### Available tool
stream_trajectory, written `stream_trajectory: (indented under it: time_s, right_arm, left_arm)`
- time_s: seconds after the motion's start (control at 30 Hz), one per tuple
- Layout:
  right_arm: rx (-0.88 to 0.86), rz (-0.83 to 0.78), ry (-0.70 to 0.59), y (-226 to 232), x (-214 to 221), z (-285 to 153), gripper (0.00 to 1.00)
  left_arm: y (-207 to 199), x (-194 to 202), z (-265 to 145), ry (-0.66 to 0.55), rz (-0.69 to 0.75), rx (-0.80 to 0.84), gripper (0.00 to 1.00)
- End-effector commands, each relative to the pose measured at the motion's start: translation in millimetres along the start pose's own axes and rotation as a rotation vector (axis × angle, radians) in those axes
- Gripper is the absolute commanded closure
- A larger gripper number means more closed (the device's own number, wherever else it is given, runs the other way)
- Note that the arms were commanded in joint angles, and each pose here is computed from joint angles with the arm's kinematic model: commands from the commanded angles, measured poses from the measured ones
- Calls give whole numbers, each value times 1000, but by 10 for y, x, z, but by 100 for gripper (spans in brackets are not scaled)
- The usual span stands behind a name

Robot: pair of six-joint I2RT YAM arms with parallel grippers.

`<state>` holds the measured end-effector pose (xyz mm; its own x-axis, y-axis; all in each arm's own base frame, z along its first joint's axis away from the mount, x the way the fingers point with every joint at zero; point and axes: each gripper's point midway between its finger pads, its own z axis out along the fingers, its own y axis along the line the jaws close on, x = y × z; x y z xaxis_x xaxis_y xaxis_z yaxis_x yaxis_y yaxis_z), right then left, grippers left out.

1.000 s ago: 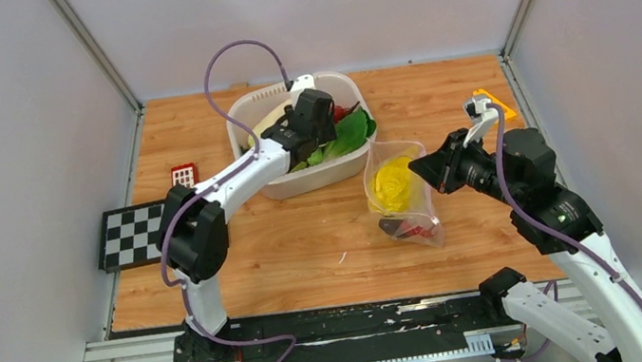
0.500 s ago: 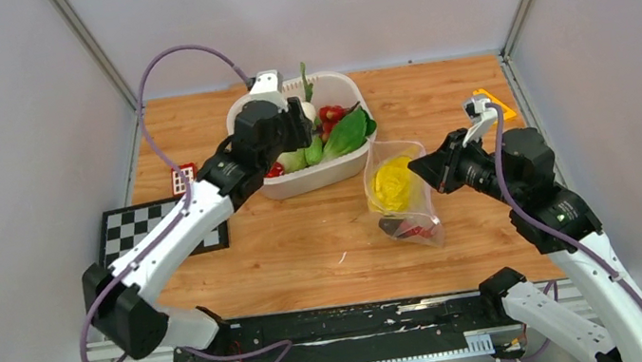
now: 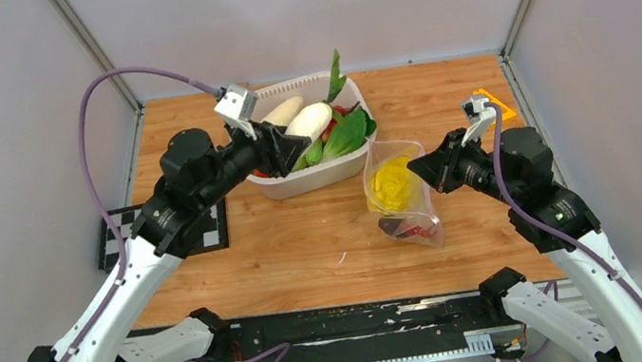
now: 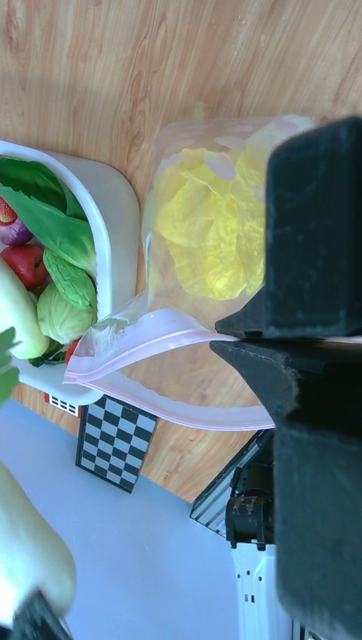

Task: Place the food in the zip-top bag and seal the zipper
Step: Place the fake vegetable in the zipper food storage bag.

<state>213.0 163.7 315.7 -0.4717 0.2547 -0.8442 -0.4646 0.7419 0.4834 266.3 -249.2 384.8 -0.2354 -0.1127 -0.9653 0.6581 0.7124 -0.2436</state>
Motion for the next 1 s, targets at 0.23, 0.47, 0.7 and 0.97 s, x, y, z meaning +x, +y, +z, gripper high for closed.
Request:
stream_trajectory:
  time_s: [0.23,0.47,0.7,0.97]
  right_arm:
    - [-30,4,-40,71,-110,34,100]
    - [-44,13,-35,94,-111,61,100]
    - [-4,-5,-37,32,-121,23,100]
    - [-22,-22,-29,63,-116,18,100]
  left_arm:
    - [-1102,69,-733,17,-32,653,72]
    - [-1211,218,-815,73,5,729,74]
    - [-1012,617,-485,293,43,569,75]
    - [-851,743,-229,400,-3,405,78]
